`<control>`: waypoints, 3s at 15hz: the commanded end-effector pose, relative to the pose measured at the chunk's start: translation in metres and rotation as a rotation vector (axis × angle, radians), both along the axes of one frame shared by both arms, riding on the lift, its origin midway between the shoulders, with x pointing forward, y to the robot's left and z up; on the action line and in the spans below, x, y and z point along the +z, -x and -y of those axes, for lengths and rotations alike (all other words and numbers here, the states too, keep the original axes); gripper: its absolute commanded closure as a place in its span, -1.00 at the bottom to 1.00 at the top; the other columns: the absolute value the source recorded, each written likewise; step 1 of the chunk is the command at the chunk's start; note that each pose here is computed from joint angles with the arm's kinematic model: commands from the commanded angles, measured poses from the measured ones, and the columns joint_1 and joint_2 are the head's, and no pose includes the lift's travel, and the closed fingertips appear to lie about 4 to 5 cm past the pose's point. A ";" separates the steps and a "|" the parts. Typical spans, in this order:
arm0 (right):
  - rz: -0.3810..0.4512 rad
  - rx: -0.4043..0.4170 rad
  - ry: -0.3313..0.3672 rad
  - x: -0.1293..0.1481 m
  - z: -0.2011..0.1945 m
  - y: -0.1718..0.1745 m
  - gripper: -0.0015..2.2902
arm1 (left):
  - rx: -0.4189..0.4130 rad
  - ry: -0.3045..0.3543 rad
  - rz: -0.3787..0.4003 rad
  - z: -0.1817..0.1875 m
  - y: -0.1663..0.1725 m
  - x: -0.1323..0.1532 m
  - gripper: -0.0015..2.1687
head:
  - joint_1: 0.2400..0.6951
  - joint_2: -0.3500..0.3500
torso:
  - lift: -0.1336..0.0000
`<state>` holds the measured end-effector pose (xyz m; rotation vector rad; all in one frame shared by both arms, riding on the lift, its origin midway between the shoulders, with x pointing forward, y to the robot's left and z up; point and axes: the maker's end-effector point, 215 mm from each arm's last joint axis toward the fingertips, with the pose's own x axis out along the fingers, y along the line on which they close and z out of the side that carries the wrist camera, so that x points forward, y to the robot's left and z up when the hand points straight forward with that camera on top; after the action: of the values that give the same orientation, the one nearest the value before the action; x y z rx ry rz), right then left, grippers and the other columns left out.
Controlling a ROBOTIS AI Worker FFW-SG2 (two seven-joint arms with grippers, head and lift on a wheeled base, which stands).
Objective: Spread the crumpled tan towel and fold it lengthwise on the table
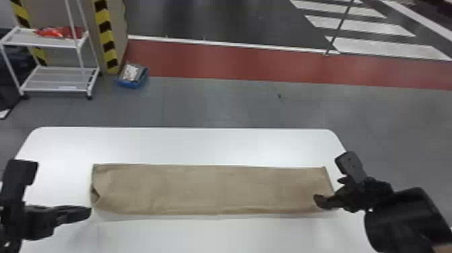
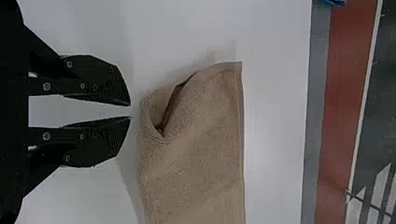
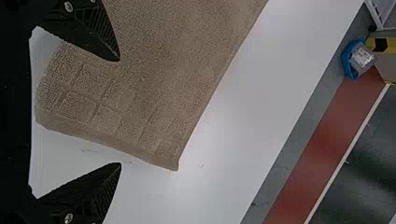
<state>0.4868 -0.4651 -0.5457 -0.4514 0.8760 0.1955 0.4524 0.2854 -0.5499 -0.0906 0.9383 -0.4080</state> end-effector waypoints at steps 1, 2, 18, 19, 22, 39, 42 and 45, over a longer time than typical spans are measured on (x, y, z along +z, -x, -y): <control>-0.002 -0.002 0.000 0.000 0.001 0.001 -0.93 | -0.004 0.024 0.019 0.013 -0.004 0.004 -0.52 | 1.00 -0.59 | 1.00; -0.002 -0.001 -0.001 -0.001 0.000 0.001 -0.93 | -0.005 0.007 0.031 0.015 -0.008 0.003 -0.52 | 1.00 -0.61 | 1.00; -0.007 -0.012 0.000 -0.004 0.009 0.006 -0.93 | -0.016 -0.523 0.336 0.021 0.028 0.019 0.84 | 1.00 -0.61 | 1.00; -0.005 -0.008 -0.002 -0.004 0.007 0.006 -0.93 | -0.029 -0.606 0.357 0.027 0.037 0.018 0.84 | 1.00 -0.63 | 1.00; -0.009 -0.008 -0.004 -0.006 0.006 0.007 -0.93 | -0.122 -0.927 0.459 0.051 0.058 0.026 0.84 | 1.00 -0.71 | 1.00; -0.010 -0.020 -0.010 -0.008 0.009 0.012 -0.93 | -0.047 -1.499 0.075 -0.058 0.125 0.017 -0.97 | 1.00 -0.61 | 1.00; -0.009 -0.022 -0.009 -0.007 0.011 0.012 -0.93 | -0.002 -1.226 0.010 -0.050 0.112 -0.013 -0.86 | 1.00 -0.54 | 1.00; -0.009 -0.022 -0.006 -0.007 0.011 0.011 -0.93 | 0.017 -0.937 0.075 -0.004 0.083 -0.018 -0.81 | 1.00 -0.58 | 1.00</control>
<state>0.4755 -0.4762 -0.5527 -0.4344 0.8886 0.1810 0.3536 0.3084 -0.5718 0.8577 1.0232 0.1177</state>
